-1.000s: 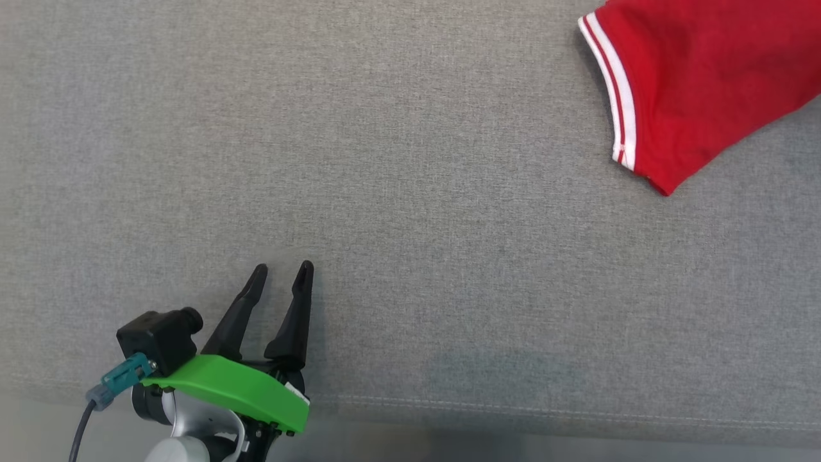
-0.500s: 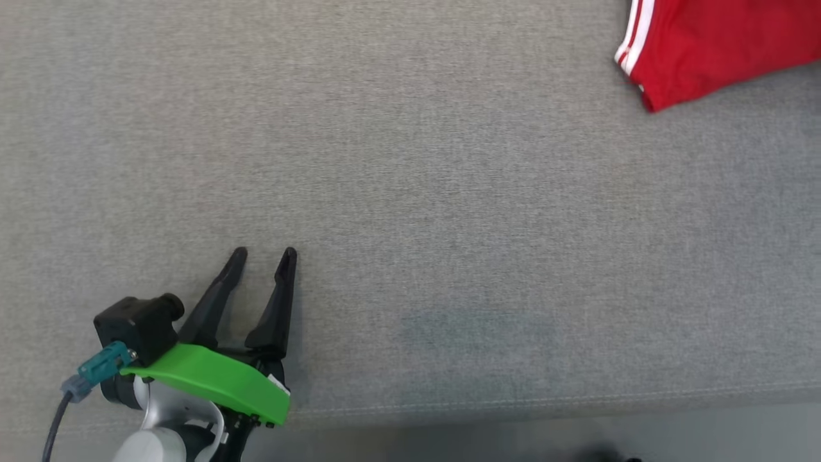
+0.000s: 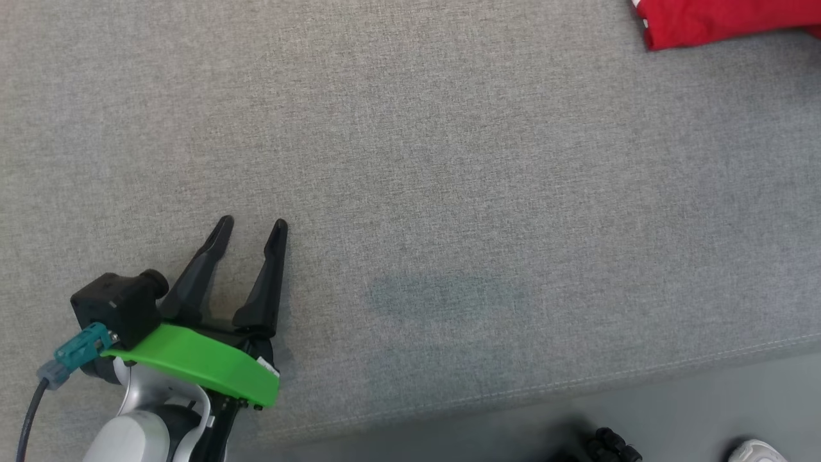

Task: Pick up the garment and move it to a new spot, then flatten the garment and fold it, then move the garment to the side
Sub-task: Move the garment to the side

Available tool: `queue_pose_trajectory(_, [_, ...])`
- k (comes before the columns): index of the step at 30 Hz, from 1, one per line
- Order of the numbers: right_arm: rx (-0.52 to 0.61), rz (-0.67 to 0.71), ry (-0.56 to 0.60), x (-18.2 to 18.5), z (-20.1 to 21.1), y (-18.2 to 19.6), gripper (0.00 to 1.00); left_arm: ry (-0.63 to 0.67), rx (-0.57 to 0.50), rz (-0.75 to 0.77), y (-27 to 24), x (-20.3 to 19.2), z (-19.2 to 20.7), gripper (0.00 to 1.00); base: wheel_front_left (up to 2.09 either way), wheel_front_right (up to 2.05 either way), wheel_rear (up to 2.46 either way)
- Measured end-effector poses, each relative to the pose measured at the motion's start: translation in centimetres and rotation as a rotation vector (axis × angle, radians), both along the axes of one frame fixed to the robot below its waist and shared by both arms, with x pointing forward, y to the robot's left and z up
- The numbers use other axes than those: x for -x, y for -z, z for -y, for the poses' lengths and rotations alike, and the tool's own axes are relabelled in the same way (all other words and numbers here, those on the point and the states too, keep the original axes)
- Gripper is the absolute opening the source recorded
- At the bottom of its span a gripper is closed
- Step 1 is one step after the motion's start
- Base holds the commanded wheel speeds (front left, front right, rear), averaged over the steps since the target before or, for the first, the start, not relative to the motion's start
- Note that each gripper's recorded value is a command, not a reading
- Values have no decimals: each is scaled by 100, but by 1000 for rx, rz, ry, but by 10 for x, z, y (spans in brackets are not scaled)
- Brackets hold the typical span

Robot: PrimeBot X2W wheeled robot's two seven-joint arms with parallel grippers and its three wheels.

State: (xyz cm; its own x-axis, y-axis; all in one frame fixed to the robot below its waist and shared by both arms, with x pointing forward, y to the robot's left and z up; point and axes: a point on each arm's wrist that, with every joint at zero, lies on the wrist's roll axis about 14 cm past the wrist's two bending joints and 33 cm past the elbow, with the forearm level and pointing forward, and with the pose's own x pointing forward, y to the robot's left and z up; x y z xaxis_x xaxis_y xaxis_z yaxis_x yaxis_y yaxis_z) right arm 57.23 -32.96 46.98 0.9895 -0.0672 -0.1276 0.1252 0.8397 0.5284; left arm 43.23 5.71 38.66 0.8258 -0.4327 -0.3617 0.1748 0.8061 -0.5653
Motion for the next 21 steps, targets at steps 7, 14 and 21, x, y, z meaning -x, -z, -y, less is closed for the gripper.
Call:
queue_pose_trajectory(7, [34, 66, 3, -11, 3, -21, 0, 11, 15, -1, -3, -1, 7, 100, 0, 0, 0])
queue_pose_trajectory(14, [34, 85, -17, -20, -6, -27, 0, -4, 22, -3, -6, 0, 6, 100, 0, 0, 0])
queue_pose_trajectory(21, [-6, 94, 65, -18, 14, -24, 0, -18, 18, -9, -4, -2, 1, 100, 0, 0, 0])
